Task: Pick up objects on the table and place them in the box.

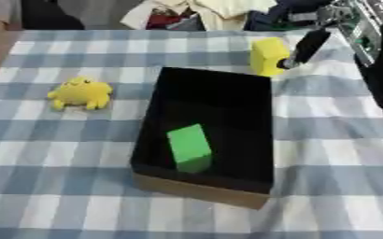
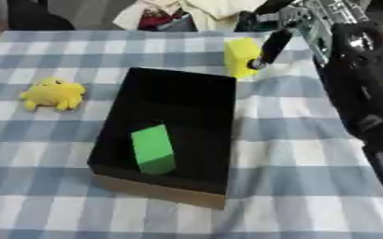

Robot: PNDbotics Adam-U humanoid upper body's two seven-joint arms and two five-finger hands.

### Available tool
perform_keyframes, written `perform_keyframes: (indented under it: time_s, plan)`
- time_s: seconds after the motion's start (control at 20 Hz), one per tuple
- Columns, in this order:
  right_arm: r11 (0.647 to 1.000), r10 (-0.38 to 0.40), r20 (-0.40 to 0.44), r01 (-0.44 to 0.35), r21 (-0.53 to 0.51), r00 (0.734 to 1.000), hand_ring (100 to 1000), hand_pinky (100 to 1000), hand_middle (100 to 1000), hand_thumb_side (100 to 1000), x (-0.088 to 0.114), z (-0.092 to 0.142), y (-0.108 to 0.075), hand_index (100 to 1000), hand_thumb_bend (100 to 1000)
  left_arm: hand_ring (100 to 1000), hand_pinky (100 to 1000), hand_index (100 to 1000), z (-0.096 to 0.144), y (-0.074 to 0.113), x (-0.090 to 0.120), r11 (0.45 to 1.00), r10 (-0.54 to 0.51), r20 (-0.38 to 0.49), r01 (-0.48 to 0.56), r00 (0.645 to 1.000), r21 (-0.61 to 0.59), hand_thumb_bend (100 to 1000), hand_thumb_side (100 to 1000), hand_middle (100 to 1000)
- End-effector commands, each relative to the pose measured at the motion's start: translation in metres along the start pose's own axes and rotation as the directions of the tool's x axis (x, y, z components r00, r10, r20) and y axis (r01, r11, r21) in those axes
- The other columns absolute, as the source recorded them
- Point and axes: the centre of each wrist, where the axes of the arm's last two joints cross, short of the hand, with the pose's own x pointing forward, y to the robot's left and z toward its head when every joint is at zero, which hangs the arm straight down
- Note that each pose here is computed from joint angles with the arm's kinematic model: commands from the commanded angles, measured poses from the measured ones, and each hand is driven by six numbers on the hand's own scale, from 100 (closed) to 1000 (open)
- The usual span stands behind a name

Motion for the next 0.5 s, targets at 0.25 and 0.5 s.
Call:
perform_keyframes:
  time_s: [0.25, 0.5]
  plan:
    - [1.0, -0.01, -0.022, 0.01, -0.009, 1.0, 986, 997, 946, 429, -0.0028, 0.005, -0.0167, 1000, 399, 690, 570, 832, -0.0069, 0.0027, 0.0064, 1.0, -0.004, 0.04, 0.004, 0.999, -0.003, 100, 827, 683]
    - [1.0, -0.005, -0.033, 0.005, 0.002, 0.999, 989, 1000, 948, 424, -0.0001, 0.0025, -0.0196, 1000, 395, 690, 570, 832, -0.0072, 0.0025, 0.0067, 1.0, -0.003, 0.041, 0.003, 0.999, -0.007, 100, 825, 684]
